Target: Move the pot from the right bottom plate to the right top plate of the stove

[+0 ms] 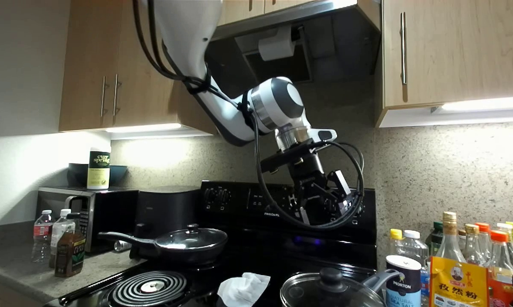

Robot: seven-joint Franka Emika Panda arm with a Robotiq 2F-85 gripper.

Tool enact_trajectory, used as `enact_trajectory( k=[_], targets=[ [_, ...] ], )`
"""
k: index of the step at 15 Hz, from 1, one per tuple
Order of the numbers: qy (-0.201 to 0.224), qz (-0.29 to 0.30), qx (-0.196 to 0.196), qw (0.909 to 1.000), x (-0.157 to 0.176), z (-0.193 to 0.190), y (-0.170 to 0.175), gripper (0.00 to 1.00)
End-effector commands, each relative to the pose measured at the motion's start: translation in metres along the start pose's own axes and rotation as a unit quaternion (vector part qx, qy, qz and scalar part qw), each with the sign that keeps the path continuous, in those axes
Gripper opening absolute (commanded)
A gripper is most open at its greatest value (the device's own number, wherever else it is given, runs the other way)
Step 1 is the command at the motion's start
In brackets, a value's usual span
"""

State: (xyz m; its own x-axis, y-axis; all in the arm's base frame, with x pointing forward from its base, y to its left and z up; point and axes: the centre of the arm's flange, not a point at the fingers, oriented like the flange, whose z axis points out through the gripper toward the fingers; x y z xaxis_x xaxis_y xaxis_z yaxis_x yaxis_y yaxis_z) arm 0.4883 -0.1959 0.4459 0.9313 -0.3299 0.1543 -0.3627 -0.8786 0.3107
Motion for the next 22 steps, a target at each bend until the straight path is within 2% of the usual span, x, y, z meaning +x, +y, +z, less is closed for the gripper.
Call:
enact_trajectory(
  k=[1, 4, 7, 12, 16, 19, 20, 22],
  targets=[
    [-0.010, 0.010, -0.002, 0.9999, 0.005, 0.009, -0.008, 1.00],
    [-0.026, 0.020, -0.007, 0.9994, 0.016, 0.025, -0.028, 1.00],
    [-0.028, 0.022, -0.008, 0.9993, 0.018, 0.023, -0.027, 1.00],
    [-0.065, 0.046, 0.028, 0.9964, 0.048, 0.057, -0.024, 1.00],
    [-0.088, 0.075, 0.019, 0.9931, 0.064, 0.093, -0.010, 1.00],
    [-0.098, 0.115, -0.015, 0.9884, 0.074, 0.122, 0.011, 1.00],
    [-0.089, 0.090, 0.000, 0.9919, 0.060, 0.109, 0.002, 1.00],
    [-0.095, 0.101, -0.008, 0.9903, 0.065, 0.122, 0.012, 1.00]
  ],
)
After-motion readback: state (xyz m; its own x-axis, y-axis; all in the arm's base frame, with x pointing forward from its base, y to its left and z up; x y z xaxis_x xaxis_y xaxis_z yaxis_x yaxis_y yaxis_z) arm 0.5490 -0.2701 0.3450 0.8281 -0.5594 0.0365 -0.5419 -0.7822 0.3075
